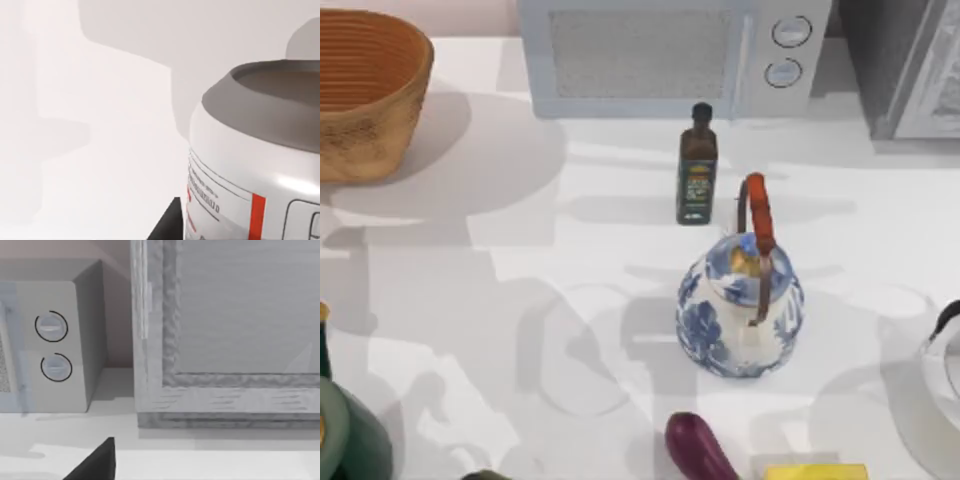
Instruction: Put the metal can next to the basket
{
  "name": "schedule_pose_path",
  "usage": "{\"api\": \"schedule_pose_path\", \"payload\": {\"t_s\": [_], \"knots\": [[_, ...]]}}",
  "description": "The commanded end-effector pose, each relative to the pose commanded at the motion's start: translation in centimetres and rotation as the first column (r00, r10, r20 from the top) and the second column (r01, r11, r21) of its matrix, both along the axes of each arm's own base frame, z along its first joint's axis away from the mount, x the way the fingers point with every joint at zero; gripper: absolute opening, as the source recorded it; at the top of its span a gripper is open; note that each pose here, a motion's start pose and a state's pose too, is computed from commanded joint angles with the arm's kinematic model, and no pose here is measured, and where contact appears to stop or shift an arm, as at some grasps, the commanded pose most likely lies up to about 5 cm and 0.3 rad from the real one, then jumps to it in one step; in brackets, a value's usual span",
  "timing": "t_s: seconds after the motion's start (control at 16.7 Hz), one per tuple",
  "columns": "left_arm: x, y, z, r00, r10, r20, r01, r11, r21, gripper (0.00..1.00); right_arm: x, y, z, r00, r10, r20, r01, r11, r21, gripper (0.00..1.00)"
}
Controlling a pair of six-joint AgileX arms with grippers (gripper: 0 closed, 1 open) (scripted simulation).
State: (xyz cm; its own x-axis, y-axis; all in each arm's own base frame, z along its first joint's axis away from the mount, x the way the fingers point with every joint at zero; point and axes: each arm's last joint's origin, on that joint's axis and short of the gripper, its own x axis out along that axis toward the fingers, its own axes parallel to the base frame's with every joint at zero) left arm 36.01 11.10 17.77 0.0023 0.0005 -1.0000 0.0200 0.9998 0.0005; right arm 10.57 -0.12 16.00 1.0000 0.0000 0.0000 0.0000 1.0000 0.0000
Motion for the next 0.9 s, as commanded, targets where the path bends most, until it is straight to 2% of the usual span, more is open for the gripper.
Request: {"api": "schedule_pose_path", "payload": {"t_s": [0.24,0.54,0.9], "knots": [[0.0,0.0,-0.2,1.000,-0.003,-0.007,0.003,1.000,-0.001,0.00,0.0,0.0,0.0,1.000,0.000,0.000,0.000,1.000,0.000,1.00],[-0.7,2.1,-0.2,1.000,0.015,0.015,-0.015,1.000,0.001,0.00,0.0,0.0,0.0,1.000,0.000,0.000,0.000,1.000,0.000,1.00],[-0.6,0.5,-0.8,1.000,-0.003,-0.018,0.003,1.000,-0.008,0.00,0.0,0.0,0.0,1.000,0.000,0.000,0.000,1.000,0.000,1.00]]}}
